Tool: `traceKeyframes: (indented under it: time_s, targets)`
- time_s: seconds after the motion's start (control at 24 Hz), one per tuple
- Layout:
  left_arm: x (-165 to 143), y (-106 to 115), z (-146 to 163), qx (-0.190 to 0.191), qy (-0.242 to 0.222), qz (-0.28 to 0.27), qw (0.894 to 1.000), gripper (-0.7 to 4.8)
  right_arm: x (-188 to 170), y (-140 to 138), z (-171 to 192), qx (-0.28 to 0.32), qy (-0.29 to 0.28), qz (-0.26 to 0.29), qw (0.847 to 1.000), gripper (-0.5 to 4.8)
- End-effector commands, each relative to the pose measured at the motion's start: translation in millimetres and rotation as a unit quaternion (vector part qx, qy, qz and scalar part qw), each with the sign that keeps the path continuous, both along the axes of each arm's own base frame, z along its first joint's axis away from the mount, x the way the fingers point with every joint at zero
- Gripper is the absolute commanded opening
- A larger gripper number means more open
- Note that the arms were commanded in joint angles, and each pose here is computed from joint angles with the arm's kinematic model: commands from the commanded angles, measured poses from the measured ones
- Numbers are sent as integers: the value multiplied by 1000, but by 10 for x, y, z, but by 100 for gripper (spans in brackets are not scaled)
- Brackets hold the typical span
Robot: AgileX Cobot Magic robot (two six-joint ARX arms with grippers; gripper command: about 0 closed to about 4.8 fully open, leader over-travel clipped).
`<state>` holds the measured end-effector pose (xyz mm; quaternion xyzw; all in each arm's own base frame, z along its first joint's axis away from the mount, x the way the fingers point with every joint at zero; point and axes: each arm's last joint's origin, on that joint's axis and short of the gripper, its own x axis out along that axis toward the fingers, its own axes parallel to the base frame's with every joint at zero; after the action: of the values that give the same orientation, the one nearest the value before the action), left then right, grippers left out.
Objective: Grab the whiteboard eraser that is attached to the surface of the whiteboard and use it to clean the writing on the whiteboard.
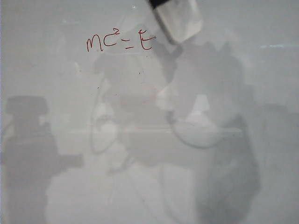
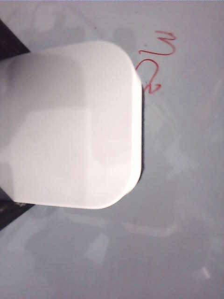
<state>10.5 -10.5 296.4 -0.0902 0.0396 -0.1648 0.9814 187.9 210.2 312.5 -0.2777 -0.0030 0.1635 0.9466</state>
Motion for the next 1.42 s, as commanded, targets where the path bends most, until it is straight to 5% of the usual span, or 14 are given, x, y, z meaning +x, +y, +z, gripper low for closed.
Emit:
traceKeyframes:
  time_s: [0.04,0.46,1.04,1.25,1.42]
  targets:
    - [-5,10,29,5,-11,19,1000,-5,165,169,131,-12,-15,-41,999,158]
    - [-3,10,31,5,-12,20,1000,-5,705,596,229,-77,0,-70,995,158]
    - [60,19,26,22,-2,28,999,-5,1004,1261,-450,-132,50,-1,990,158]
    - [84,26,29,23,2,38,999,-5,996,1303,-520,-155,63,-6,986,158]
    - [84,28,30,24,1,41,999,-5,874,1184,-160,-166,21,-60,984,158]
